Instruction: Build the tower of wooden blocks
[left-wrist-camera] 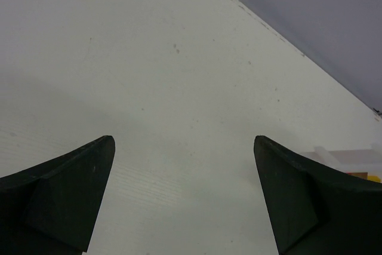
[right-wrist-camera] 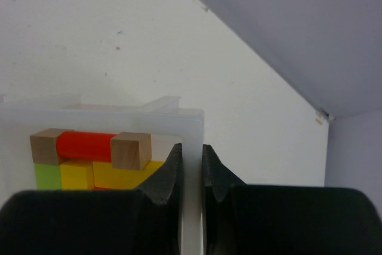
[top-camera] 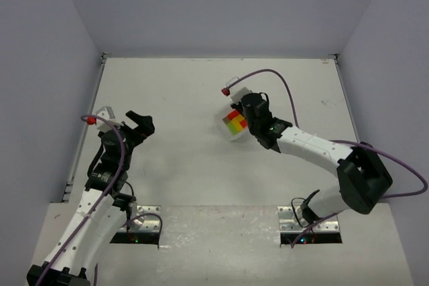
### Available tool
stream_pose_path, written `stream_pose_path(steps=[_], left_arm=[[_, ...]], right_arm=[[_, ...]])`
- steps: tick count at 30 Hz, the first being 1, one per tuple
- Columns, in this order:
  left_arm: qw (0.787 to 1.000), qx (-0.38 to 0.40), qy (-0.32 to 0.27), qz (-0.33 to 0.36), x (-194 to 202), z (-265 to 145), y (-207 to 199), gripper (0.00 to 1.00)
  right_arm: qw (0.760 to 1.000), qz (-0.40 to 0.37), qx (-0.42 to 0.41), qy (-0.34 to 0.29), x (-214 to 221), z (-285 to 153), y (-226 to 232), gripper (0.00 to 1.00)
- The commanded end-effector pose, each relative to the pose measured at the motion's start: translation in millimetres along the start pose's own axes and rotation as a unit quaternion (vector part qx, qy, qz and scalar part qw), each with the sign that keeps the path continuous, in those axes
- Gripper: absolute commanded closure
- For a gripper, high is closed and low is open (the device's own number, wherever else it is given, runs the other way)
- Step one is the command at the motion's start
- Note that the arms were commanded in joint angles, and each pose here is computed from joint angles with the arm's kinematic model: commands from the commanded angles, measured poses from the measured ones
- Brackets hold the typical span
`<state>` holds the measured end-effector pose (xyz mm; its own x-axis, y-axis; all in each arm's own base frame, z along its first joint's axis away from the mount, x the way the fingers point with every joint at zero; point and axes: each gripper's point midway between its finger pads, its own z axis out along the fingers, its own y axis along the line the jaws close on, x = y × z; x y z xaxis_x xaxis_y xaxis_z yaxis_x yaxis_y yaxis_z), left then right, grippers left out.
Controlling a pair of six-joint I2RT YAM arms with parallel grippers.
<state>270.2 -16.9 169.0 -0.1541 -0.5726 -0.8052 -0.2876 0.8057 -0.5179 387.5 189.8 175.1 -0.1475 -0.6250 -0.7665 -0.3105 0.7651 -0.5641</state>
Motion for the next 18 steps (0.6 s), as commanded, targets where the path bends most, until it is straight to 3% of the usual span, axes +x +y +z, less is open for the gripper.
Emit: stream_pose_path(steps=[1,10,18], left_arm=[[0.999,-0.015,-0.026,-0.012,-16,1,1,0.0],[0.999,-0.04,-0.022,-0.01,-12,8,9,0.0],[0.999,-0.048,-0.014,-0.006,-9,11,11,0.0]], right_arm=[[0.987,-0.088,0.064,-0.115,-71,24,-52,1.0],[0.96,-0.228,0.127,-0.105,-58,37,-61,1.0],[0.95,-0.266,0.145,-0.082,-43,39,-56,1.0]])
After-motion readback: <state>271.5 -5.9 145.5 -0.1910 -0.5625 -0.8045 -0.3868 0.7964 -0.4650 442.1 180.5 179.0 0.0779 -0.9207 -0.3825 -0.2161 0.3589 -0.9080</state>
